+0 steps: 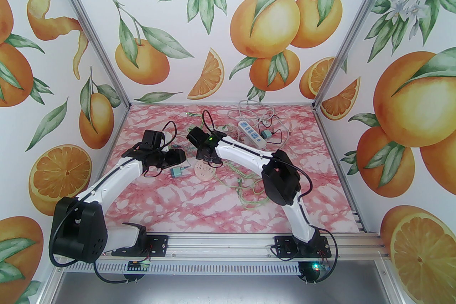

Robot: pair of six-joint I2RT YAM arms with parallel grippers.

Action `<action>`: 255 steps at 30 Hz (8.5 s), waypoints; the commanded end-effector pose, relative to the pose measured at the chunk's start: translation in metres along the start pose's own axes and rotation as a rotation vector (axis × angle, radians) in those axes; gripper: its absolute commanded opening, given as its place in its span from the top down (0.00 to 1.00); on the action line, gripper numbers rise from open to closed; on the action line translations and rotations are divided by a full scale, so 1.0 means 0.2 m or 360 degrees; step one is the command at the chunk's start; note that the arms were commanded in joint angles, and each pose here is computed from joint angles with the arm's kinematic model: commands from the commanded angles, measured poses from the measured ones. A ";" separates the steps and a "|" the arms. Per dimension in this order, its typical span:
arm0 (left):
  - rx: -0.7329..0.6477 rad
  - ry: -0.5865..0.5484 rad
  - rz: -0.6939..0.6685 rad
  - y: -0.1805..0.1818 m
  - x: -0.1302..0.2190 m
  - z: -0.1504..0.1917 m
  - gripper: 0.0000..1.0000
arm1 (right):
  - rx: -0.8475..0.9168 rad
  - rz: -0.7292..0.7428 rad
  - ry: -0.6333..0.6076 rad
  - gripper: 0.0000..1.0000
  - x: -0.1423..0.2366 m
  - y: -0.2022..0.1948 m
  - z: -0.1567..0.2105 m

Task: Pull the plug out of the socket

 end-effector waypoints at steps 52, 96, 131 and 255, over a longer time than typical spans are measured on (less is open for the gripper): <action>0.0080 0.0603 0.0383 -0.21 -0.65 0.46 0.50 | 0.0088 -0.0072 0.0012 0.70 0.00 -0.25 0.06; 0.0156 0.0804 -0.0113 0.11 -0.73 0.63 0.77 | -0.0079 -0.0300 0.0028 0.73 0.05 -0.26 0.02; 0.0127 0.0824 -0.0120 0.10 -0.74 0.63 0.79 | 0.0060 -0.0129 0.0074 0.73 0.05 -0.28 0.04; -0.0830 0.0287 -0.0212 -0.73 -0.72 0.23 0.33 | -0.0439 -0.0567 -0.0303 0.00 0.36 -0.92 0.13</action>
Point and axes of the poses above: each hand's point on the last joint's axis, 136 mm out from that joint toward the fingers, its own x axis back along the fingers, its own y axis along the line the jaws close on, z = x × y, the point moved 1 cm from there along x, back along the fingers, and after that the axes turned 6 degrees about x, right-handed, at the moved point
